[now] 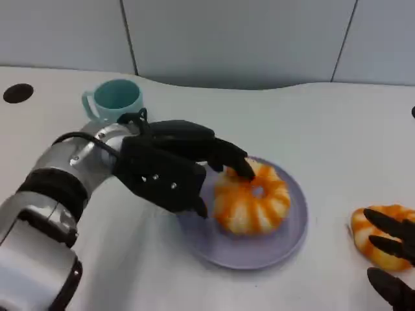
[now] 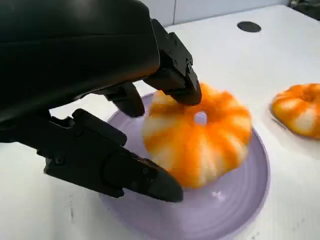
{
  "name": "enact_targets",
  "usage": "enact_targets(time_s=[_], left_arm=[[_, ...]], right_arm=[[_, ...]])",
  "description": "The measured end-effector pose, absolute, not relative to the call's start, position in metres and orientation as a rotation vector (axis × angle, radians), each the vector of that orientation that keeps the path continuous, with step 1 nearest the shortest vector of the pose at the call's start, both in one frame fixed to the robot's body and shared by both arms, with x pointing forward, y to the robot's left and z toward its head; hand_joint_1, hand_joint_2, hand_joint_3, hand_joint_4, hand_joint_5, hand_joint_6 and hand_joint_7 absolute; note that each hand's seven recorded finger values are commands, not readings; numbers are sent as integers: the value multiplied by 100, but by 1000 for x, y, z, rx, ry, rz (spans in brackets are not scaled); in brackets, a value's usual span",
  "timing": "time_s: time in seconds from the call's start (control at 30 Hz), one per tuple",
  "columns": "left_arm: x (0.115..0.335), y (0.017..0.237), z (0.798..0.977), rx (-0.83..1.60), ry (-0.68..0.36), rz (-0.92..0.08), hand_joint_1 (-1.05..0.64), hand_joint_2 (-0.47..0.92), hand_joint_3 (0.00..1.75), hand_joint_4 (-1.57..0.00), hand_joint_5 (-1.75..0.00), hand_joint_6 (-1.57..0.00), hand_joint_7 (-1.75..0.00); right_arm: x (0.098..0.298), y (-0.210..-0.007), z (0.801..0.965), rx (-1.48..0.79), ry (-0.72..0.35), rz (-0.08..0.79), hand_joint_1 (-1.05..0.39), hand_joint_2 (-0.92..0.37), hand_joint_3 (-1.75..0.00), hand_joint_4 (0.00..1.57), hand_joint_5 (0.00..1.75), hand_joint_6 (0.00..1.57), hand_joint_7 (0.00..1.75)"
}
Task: Grasp the bread from the table and place it into the plate.
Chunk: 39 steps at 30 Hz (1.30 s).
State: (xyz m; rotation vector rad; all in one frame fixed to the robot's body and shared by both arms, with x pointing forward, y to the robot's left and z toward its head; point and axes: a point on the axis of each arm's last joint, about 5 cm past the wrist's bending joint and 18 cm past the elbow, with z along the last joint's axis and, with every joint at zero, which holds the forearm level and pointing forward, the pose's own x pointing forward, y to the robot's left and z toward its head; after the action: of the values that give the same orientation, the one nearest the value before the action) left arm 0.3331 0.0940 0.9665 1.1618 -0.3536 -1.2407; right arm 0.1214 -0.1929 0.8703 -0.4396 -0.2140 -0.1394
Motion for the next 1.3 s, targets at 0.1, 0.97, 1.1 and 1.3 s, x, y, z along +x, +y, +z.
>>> enact_targets(time_s=[0.1,0.97,1.1,1.3], left_arm=[[335,94,970,1158,-348,-1251,-84,92,14,-4,-31,-35,0],[325,180,971,639,-429,-1064,-79,92,25,-16,-25,-29,-1],[316,203,959,538,-382,-991,-77,92,25,-21,-26,-32,-2],[298,227,942,409,-259,-880,-73,92,17,-30,-76,-53,-3]], right_arm=[[122,-193,871,-444,-217,-141,-34,-92,-32,92,1,75,0],[119,-194,872,-426,-218,-151,-35,-92,-32,93,1,75,0],[120,-194,872,-425,-221,-150,-35,-92,-32,91,0,75,0],[119,-194,872,-431,-216,-151,-36,-92,-32,91,1,74,0]])
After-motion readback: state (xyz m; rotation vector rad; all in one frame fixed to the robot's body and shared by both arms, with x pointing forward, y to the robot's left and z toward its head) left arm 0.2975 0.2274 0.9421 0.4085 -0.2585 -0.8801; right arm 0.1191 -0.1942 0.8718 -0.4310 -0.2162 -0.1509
